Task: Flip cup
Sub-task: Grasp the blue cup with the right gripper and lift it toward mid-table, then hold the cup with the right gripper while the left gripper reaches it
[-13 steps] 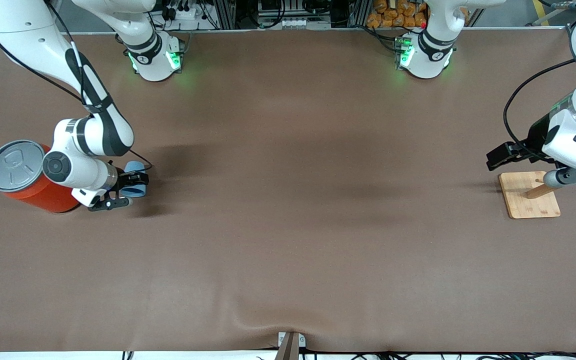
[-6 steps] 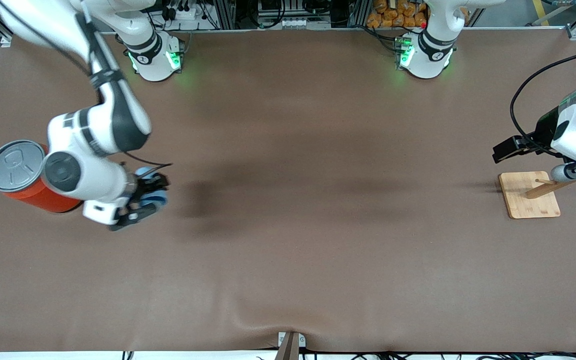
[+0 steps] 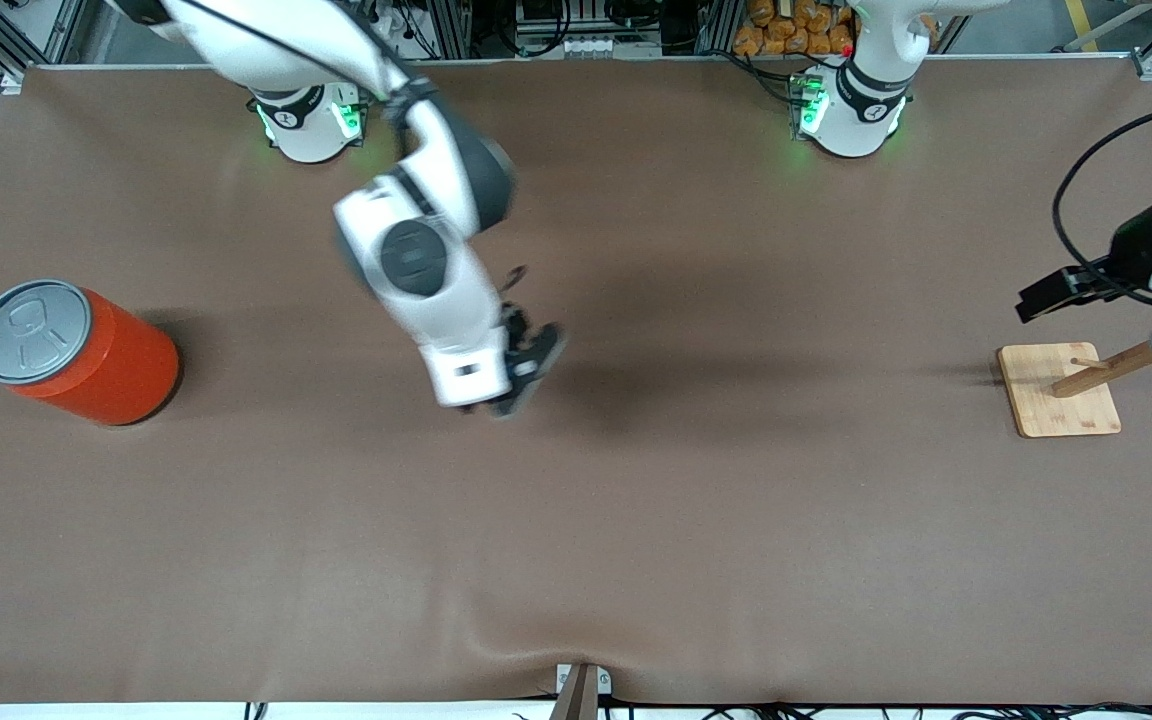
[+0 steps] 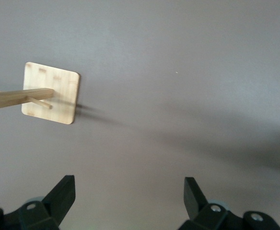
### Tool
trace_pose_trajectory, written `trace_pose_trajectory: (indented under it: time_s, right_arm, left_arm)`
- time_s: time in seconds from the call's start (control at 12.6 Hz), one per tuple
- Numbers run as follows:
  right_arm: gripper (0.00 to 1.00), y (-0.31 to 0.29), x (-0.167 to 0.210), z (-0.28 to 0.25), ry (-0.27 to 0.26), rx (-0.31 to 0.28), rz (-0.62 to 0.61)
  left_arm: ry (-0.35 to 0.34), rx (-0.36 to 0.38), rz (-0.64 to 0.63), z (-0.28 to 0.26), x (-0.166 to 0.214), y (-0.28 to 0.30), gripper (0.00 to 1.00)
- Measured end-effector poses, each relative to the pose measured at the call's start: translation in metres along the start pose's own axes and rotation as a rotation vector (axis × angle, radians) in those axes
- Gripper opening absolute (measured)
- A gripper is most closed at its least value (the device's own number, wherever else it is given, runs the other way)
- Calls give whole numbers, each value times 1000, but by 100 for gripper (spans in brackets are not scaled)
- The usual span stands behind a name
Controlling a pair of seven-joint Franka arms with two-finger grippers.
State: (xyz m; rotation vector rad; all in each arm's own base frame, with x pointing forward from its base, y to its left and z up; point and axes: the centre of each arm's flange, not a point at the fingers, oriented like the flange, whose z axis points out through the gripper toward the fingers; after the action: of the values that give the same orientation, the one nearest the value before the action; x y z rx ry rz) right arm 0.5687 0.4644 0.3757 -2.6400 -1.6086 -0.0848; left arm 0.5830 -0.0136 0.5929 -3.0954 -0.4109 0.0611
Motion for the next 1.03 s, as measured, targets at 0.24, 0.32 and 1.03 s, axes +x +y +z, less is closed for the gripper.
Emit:
trace_pose_trajectory:
  time_s: [0.24, 0.32, 1.03]
  right_arm:
    - [83, -96, 50, 48, -11, -80, -199]
    - [83, -113, 56, 65, -20, -111, -248]
    - [83, -213, 76, 166, -57, -167, -332]
  left_arm:
    - [-1, 0, 0, -3, -1, 0, 100]
    - [-8, 0, 4, -1, -3, 2, 100]
    - [-215, -282, 2, 76, 17, 59, 100]
